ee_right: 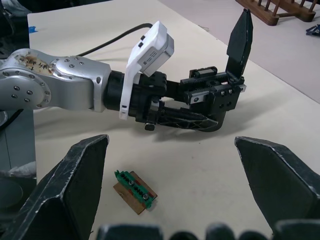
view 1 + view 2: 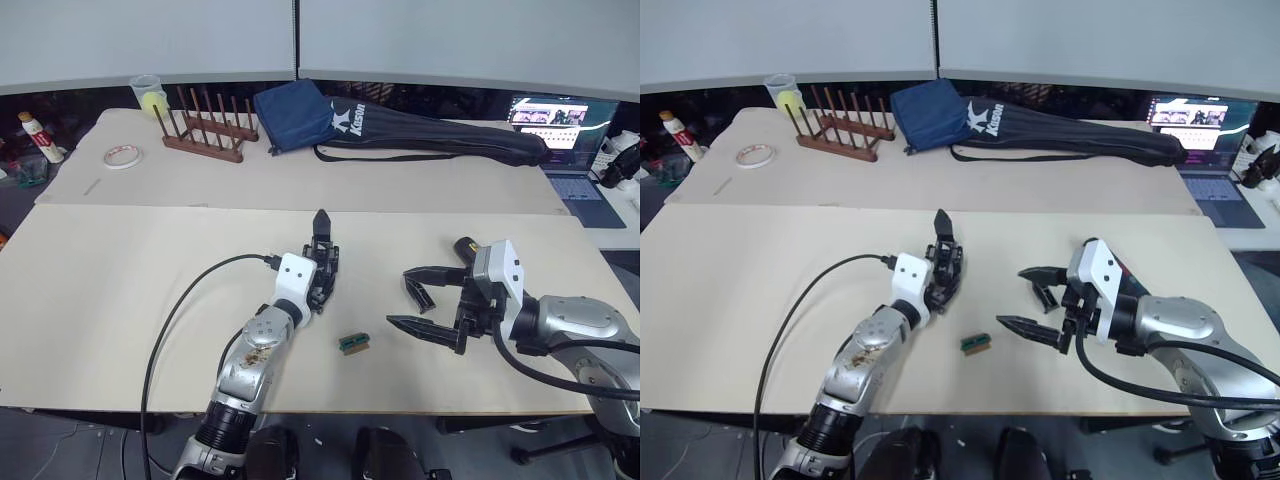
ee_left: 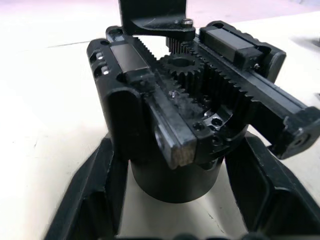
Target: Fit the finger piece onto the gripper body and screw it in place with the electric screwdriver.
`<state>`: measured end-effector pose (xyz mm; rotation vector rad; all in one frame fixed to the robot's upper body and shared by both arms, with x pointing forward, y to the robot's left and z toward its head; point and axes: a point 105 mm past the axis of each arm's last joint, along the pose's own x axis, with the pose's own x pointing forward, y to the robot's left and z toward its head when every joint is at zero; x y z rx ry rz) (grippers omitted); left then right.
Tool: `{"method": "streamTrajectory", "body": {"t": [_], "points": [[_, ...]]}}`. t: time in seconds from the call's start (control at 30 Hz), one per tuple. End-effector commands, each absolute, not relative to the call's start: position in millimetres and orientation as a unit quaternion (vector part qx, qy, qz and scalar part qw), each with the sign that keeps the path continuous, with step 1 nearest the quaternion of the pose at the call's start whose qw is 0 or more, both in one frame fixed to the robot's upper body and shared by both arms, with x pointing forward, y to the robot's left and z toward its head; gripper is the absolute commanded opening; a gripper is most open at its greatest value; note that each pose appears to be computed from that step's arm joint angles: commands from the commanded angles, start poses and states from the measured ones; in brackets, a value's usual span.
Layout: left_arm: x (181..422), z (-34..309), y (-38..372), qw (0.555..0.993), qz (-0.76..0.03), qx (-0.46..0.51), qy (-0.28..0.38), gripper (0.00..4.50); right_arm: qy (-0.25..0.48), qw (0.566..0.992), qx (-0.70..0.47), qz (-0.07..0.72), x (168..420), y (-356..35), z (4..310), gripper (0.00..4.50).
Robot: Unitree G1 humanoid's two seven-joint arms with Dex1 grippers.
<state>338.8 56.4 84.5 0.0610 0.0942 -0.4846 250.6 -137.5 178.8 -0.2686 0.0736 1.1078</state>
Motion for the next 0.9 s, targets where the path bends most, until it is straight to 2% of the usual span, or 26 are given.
{"method": "streamTrajectory", "body": {"t": [0.03,0.2,0.37,0.5,0.7,0.9], "points": [[328.7,90.3,67.2,0.958,-0.282,0.024,0.044,4.42,0.007,0.845,-0.139,0.516,253.5,-139.7,190.2,4.5],[325.6,96.2,95.2,0.943,-0.326,0.037,0.061,4.42,0.002,0.844,-0.139,0.517,255.5,-139.0,190.9,4.5],[326.6,106.5,112.3,0.898,-0.427,0.083,0.06,4.42,-0.004,0.842,-0.144,0.52,256.7,-138.0,191.7,4.5],[347.0,105.8,119.8,0.858,-0.48,0.177,0.037,4.42,-0.006,0.839,-0.149,0.523,255.0,-137.7,192.4,4.5],[365.0,108.4,105.6,0.827,-0.529,0.19,0.017,4.42,-0.003,0.843,-0.153,0.515,253.2,-141.4,192.3,4.5],[373.0,109.4,86.3,0.816,-0.551,0.174,0.004,4.42,-0.004,0.848,-0.153,0.507,250.6,-141.7,192.3,4.5]]}}
